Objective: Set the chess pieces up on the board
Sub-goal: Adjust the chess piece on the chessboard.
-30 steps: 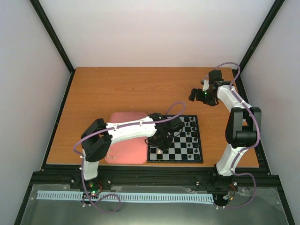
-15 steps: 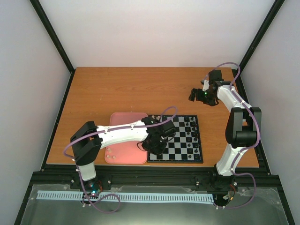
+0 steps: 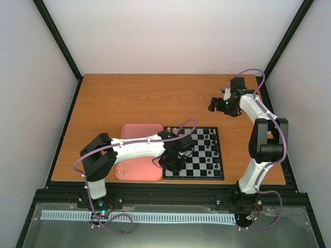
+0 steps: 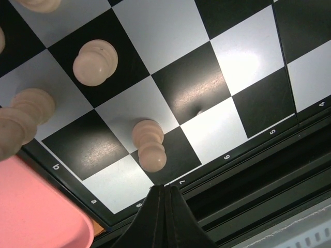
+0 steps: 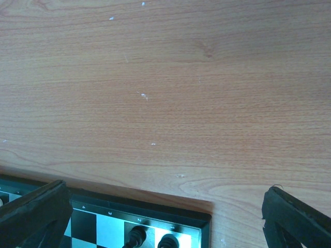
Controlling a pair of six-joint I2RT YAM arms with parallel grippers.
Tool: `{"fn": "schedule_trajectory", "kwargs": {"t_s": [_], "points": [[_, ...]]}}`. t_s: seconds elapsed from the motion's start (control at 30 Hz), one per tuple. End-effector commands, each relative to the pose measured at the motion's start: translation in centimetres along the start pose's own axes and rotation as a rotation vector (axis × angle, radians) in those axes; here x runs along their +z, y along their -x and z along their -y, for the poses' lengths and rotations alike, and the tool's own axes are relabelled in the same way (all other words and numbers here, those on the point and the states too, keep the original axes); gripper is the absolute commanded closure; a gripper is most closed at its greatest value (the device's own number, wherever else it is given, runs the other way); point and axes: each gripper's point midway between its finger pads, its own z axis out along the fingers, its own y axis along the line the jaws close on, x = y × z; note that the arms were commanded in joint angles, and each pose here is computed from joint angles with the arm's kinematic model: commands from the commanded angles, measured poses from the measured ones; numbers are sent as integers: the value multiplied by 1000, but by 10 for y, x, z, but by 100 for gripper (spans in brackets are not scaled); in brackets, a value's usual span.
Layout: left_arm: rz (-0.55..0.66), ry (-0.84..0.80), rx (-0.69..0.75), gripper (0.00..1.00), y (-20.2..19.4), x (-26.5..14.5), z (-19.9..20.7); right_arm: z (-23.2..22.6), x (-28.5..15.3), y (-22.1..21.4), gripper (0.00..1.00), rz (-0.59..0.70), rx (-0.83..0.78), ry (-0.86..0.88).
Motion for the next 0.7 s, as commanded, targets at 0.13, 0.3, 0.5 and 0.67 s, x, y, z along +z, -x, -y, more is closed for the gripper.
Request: {"fn": "schedule_trajectory", "kwargs": {"t_s": [0.13,0.3,0.5,0.67], "points": [[6,-19,9,99,4,4,8,-1,1,4,0,10,-6,1],[9,3,0,99,6,6,4,-1,1,4,0,10,-6,1],[15,26,-12,99,8,9,-1,-1,2,4,0,8,-6,2],[16,36,-27,99,8,11,-4,-1,2,4,0,8,-6,2]]}}
